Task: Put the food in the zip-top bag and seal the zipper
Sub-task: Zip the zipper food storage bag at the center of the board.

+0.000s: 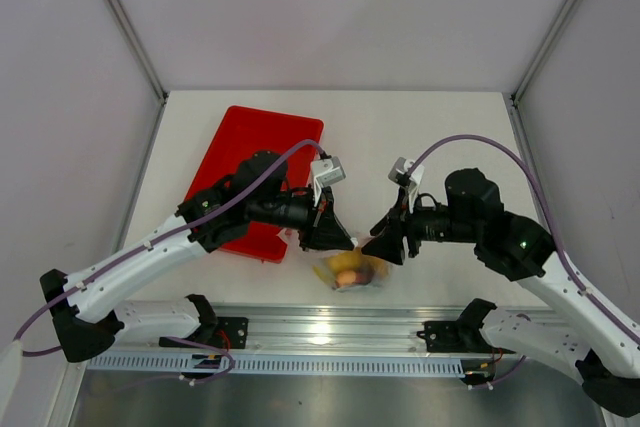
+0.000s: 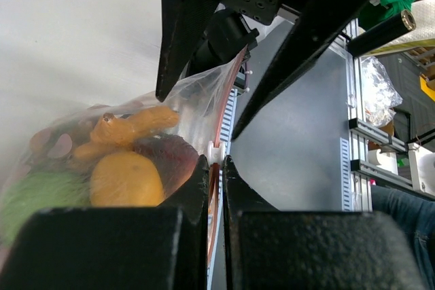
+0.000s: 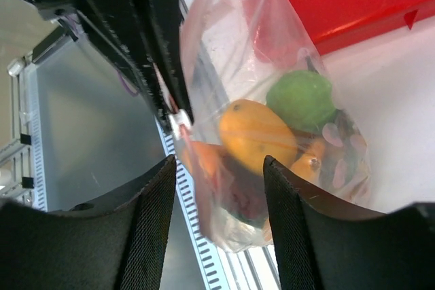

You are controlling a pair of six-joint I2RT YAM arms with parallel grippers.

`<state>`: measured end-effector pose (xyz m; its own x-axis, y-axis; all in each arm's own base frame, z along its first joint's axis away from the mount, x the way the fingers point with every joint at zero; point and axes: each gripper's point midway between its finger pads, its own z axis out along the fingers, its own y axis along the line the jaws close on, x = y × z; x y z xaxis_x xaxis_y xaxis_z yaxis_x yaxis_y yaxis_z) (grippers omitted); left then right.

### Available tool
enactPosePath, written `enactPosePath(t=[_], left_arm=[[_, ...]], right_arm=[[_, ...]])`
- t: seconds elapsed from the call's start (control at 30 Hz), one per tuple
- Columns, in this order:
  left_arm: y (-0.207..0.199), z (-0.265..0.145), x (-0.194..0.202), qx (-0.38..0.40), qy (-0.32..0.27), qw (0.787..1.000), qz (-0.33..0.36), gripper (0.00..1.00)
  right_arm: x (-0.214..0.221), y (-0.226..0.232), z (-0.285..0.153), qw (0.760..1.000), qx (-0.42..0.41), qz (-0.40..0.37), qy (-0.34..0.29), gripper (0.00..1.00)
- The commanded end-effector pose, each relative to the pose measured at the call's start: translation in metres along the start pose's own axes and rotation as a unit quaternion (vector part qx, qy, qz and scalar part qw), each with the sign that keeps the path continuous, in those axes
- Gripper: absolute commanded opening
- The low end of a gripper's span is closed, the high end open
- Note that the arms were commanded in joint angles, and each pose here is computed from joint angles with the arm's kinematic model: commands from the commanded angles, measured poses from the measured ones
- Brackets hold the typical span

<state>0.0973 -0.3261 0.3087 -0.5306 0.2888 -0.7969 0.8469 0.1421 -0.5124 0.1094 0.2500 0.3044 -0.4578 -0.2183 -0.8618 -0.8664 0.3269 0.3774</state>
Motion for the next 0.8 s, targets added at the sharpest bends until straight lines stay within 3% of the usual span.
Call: enactPosePath(t=[0.0, 0.43, 0.53, 0.77], left_arm=[[-0.016, -0.008, -0.014, 0.029, -0.027, 0.999, 0.018, 0.0], [-0.014, -0.004, -0.012, 0.03, -0.021, 0.999, 0.013, 0.01], [-0.014, -0.005, -0.012, 0.029, -0.021, 0.999, 0.013, 0.01], [-0.014, -0.005, -0.012, 0.028, -0.018, 0.999, 0.014, 0.01]], right_arm=[[-0.014, 0.008, -0.005, 0.999, -0.016, -0.033, -0.016, 0.55], [-0.018, 0.023, -0.002, 0.996, -0.067, -0.05, -0.011, 0.26], [-0.018, 0.022, -0.001, 0.997, -0.065, -0.049, -0.012, 0.22], [-0.02, 0.017, -0.002, 0.998, -0.046, -0.039, -0.031, 0.05]])
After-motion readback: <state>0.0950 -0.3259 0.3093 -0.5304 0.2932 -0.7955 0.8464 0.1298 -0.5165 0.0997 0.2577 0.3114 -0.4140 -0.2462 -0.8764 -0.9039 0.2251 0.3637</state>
